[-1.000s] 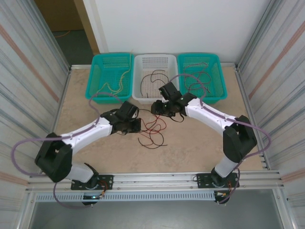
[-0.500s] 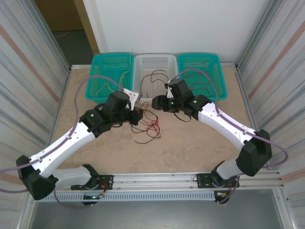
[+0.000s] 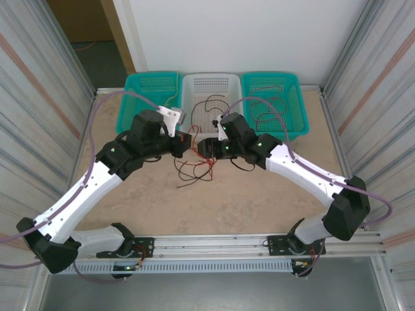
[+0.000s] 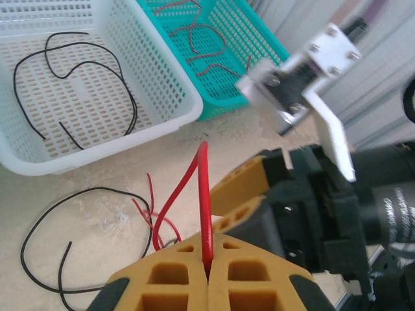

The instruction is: Untangle the cables

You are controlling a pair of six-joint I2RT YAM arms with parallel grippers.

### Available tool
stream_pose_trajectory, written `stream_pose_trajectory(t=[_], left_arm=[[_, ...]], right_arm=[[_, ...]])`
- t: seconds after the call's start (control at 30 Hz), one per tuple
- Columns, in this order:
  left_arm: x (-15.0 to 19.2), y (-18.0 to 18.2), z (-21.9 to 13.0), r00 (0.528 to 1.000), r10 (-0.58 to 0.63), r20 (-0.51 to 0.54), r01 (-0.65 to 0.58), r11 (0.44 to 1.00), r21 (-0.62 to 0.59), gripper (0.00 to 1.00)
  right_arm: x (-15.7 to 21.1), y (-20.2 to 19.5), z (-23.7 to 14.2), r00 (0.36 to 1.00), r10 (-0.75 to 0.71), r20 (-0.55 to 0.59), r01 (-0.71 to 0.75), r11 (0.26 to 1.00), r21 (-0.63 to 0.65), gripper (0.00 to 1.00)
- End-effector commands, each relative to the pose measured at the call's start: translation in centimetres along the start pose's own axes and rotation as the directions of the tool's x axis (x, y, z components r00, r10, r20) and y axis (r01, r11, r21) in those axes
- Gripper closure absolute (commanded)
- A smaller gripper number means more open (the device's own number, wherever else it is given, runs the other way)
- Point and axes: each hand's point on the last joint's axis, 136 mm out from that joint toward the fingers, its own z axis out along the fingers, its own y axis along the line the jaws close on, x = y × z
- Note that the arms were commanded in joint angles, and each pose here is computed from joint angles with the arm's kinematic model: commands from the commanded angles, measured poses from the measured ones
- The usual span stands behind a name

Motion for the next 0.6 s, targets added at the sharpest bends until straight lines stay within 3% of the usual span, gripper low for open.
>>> stream_pose_trajectory(t=[0.0,0.2,0.4,0.57], left_arm=[[-2.6,-1.3,-1.8,0.993,-0.075,0.092,0.064,0.992,0.112,1.0],[-2.7,-2.3,-1.8,0.993,-0.102,0.064,0.087,0.976,0.199,1.0],[-2.6,-3.2,-1.8,0.993,-0.106,0.053,0.09,0.964,0.25,1.0],[-2.5,-3.6,-1.7,0.992,-0.119,0.035,0.105,0.955,0.279,1.0]], right_arm=[[-1.7,1.1,-2.5,0.995,-0.059,0.081,0.061,0.998,-0.016,0.35],[-2.1,2.5,-3.9,0.988,-0.101,0.119,0.108,0.993,-0.049,0.29],[-3.0,1.9,-3.2,0.981,-0.171,0.097,0.167,0.985,0.047,0.31],[-3.6,3.4,-2.3,0.977,-0.195,0.089,0.196,0.981,-0.003,0.35]])
